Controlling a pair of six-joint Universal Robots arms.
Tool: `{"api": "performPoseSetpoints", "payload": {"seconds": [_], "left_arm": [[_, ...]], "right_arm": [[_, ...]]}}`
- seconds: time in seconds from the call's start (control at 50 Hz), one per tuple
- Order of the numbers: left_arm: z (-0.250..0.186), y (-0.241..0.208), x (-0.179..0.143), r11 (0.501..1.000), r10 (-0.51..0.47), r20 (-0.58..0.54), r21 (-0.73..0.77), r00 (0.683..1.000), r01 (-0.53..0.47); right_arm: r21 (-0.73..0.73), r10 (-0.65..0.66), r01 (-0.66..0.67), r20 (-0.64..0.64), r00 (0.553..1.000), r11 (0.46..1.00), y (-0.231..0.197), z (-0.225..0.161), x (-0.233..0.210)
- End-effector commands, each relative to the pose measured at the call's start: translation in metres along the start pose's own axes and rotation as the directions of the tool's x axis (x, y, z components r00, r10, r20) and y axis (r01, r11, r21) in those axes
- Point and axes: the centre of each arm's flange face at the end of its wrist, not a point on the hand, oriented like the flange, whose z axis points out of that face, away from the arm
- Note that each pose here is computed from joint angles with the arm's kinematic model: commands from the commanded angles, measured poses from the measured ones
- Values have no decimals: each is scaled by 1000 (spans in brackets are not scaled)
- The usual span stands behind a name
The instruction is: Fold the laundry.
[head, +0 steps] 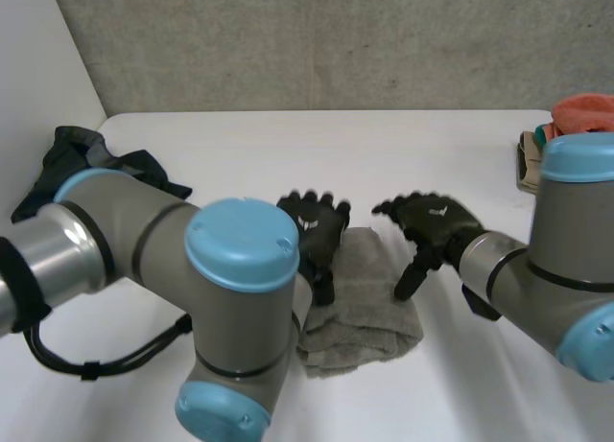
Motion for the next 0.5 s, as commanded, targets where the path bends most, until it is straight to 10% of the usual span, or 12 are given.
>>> {"api": "performPoseSetpoints", "payload": {"seconds": [0.02,0.26,0.5], "left_arm": [[-9,30,-3,989,49,41,-142,998,-42],[-17,57,-14,967,97,44,-239,994,-84],[-12,-56,-41,993,-5,-101,119,995,17]], "right_arm": [[-168,18,-9,54,998,986,36,22,-6],[-126,-198,201,34,980,972,50,27,-4],[149,-439,439,-32,898,886,18,-33,-42]]}}
